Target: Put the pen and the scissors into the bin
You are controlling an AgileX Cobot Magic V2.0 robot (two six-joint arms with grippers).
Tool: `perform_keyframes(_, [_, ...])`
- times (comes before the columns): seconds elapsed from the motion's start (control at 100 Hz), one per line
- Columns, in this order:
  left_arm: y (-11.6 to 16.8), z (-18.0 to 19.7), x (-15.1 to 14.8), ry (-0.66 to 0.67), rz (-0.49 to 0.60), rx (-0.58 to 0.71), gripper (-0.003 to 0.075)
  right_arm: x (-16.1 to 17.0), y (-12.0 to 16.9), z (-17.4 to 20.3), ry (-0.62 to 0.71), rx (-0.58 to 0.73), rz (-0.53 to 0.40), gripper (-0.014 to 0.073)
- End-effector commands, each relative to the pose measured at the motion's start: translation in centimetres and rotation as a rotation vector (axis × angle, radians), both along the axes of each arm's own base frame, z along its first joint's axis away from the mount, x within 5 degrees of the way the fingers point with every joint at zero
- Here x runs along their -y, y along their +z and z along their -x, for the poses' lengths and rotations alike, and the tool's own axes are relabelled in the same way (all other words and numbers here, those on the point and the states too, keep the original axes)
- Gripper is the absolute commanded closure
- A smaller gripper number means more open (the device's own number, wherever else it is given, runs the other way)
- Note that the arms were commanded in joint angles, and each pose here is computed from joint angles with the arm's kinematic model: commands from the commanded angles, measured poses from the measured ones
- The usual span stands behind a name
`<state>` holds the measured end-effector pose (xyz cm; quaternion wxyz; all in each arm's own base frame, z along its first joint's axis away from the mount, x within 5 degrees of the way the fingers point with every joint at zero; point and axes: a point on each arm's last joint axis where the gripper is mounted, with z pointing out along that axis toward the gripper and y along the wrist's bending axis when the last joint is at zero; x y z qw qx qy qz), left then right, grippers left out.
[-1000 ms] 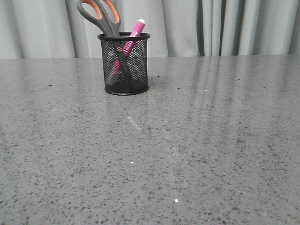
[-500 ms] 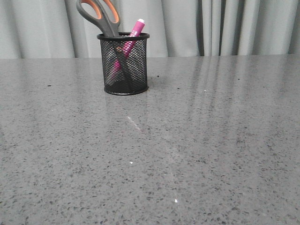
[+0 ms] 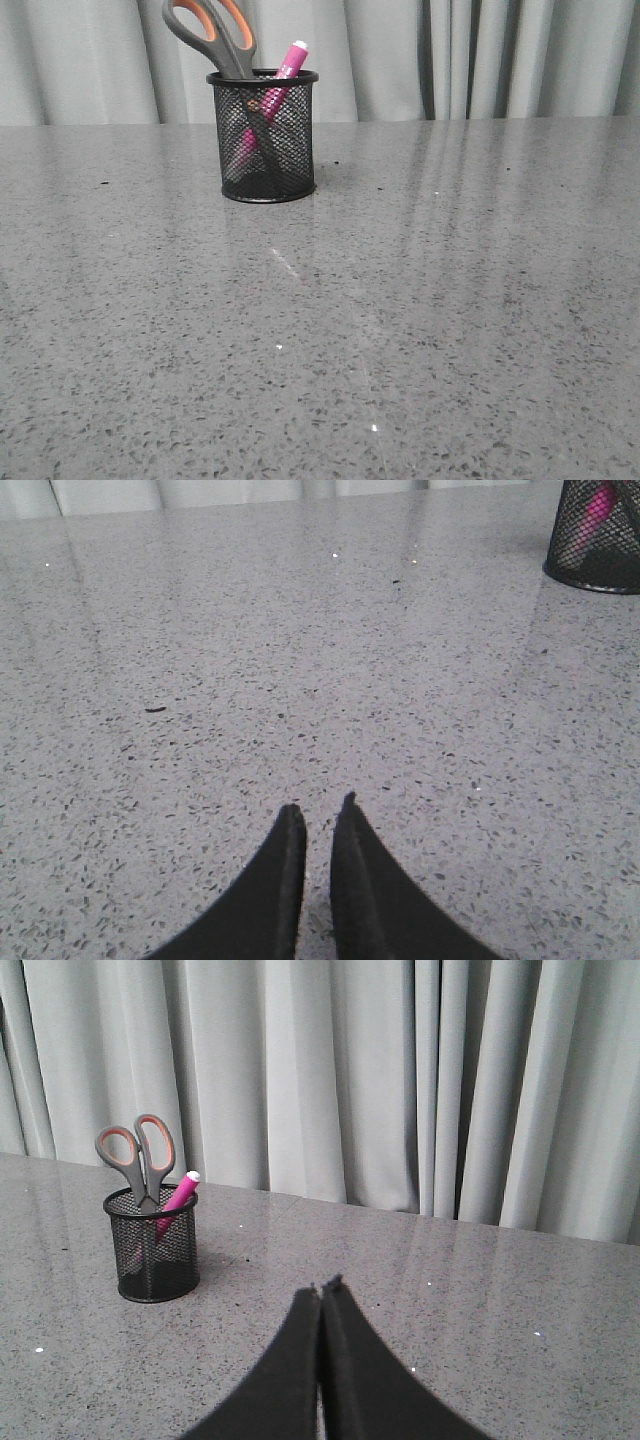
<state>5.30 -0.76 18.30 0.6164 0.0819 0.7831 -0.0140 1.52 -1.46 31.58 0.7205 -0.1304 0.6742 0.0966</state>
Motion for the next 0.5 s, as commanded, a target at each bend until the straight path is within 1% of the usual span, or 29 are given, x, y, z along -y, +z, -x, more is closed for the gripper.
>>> perform_keyframes(0.0, [-0.9,0.0,0.0,0.007,0.023,0.035,0.0677,-0.1,1.2,0.2,0.015,0.087,-0.005,0.0671])
perform_keyframes(0.11, [-0.9,0.0,0.0,0.007,0.023,0.035,0.0677,0.0,1.0,0.1,-0.001,0.072,0.008,0.0671])
perform_keyframes(0.15, [-0.9,0.0,0.0,0.007,0.023,0.035,0.0677,0.2,0.3,0.0,-0.034,0.040,0.036,0.0671])
perform_keyframes(0.23, [-0.9,0.0,0.0,0.007,0.023,0.035,0.0678,-0.1,-0.9,-0.6,-0.058,-0.001,0.055,0.0671])
perform_keyframes(0.3, [-0.9,0.0,0.0,0.007,0.023,0.035,0.0677,-0.9,-2.2,-1.2,-0.045,0.003,0.045,0.0671])
perform_keyframes(0.38, [-0.9,0.0,0.0,0.007,0.023,0.035,0.0677,-1.9,-4.1,-2.0,-0.030,0.033,0.062,0.0671])
perform_keyframes(0.39, [-0.9,0.0,0.0,0.007,0.023,0.035,0.0677,-1.9,-4.3,-2.1,-0.038,0.039,0.075,0.0671])
perform_keyframes(0.42, [-0.9,0.0,0.0,0.007,0.023,0.035,0.0677,-2.2,-4.9,-2.3,-0.037,0.053,0.066,0.0671])
perform_keyframes(0.43, [-0.9,0.0,0.0,0.007,0.023,0.035,0.0677,-2.3,-5.4,-2.5,-0.040,0.050,0.081,0.0671])
perform_keyframes(0.46, [-0.9,0.0,0.0,0.007,0.023,0.035,0.0677,-2.4,-6.1,-2.7,-0.058,0.055,0.085,0.0671])
perform_keyframes(0.49, [-0.9,0.0,0.0,0.007,0.023,0.035,0.0677,-2.5,-6.7,-3.0,-0.068,0.060,0.066,0.0671])
